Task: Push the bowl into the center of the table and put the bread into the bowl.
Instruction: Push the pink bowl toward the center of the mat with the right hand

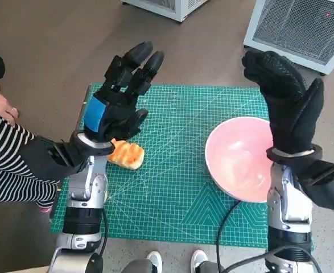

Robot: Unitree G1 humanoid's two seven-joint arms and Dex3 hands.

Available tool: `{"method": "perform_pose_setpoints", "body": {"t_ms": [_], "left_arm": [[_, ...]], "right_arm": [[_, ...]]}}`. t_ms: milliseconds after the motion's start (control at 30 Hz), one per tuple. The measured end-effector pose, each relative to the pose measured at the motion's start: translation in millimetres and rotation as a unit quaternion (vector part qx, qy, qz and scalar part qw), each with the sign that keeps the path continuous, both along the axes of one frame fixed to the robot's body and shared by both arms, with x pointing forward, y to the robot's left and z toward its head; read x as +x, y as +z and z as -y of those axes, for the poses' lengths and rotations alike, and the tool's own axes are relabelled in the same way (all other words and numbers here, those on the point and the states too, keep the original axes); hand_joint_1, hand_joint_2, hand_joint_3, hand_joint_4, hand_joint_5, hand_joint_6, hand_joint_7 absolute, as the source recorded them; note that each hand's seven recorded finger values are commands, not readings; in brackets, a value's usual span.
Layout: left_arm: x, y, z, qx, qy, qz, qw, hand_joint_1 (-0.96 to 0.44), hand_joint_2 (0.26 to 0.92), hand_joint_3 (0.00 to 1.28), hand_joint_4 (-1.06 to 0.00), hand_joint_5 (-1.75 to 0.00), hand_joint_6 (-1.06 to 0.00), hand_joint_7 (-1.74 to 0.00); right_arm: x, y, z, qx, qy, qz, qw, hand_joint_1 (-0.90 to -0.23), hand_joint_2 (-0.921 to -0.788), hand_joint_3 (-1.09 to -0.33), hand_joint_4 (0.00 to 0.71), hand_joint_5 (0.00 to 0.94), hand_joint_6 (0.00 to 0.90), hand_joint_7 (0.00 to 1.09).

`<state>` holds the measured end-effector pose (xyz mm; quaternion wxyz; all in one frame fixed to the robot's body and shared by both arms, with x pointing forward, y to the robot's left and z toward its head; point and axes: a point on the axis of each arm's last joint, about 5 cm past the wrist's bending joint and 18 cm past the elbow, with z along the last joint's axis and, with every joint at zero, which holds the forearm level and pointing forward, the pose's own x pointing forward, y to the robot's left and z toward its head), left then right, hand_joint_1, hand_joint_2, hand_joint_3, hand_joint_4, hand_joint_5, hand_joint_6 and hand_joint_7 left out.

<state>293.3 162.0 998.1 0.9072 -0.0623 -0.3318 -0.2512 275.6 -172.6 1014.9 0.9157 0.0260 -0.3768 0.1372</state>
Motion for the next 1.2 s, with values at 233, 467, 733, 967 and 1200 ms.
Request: {"method": "perform_pose_setpoints", "body": {"t_ms": [233, 467, 733, 967, 1200], "left_arm": [[0.0, 0, 0, 0.000, 0.000, 0.001, 1.000, -0.60, 0.921, 0.42, -0.13, -0.04, 0.00, -0.54], [0.2, -1, 0, 0.000, 0.001, 0.000, 1.000, -0.60, 0.921, 0.43, -0.13, -0.04, 0.00, -0.54], [0.9, -2, 0, 0.001, 0.000, -0.005, 1.000, -0.60, 0.921, 0.43, -0.13, -0.04, 0.00, -0.55], [1.3, -3, 0, 0.001, -0.001, -0.008, 1.000, -0.60, 0.921, 0.43, -0.14, -0.05, 0.00, -0.56], [1.4, -3, 0, 0.001, -0.003, -0.007, 1.000, -0.60, 0.921, 0.43, -0.14, -0.05, 0.00, -0.56]], "right_arm": [[0.4, -0.8, 0.1, -0.001, 0.001, -0.001, 1.0000, -0.660, -0.921, -0.670, 0.152, 0.001, 0.038, 0.51], [0.4, -0.9, 0.1, -0.001, 0.001, -0.001, 1.0000, -0.662, -0.921, -0.670, 0.151, 0.000, 0.037, 0.51], [0.4, -0.9, 0.1, 0.000, 0.001, -0.001, 1.0000, -0.662, -0.921, -0.669, 0.152, 0.001, 0.038, 0.51], [0.3, -0.9, 0.5, 0.000, 0.000, 0.000, 1.0000, -0.663, -0.921, -0.667, 0.153, 0.001, 0.040, 0.51], [-3.3, -2.9, 13.0, 0.004, -0.015, 0.004, 0.9999, -0.676, -0.921, -0.667, 0.148, 0.000, 0.038, 0.50]]}}
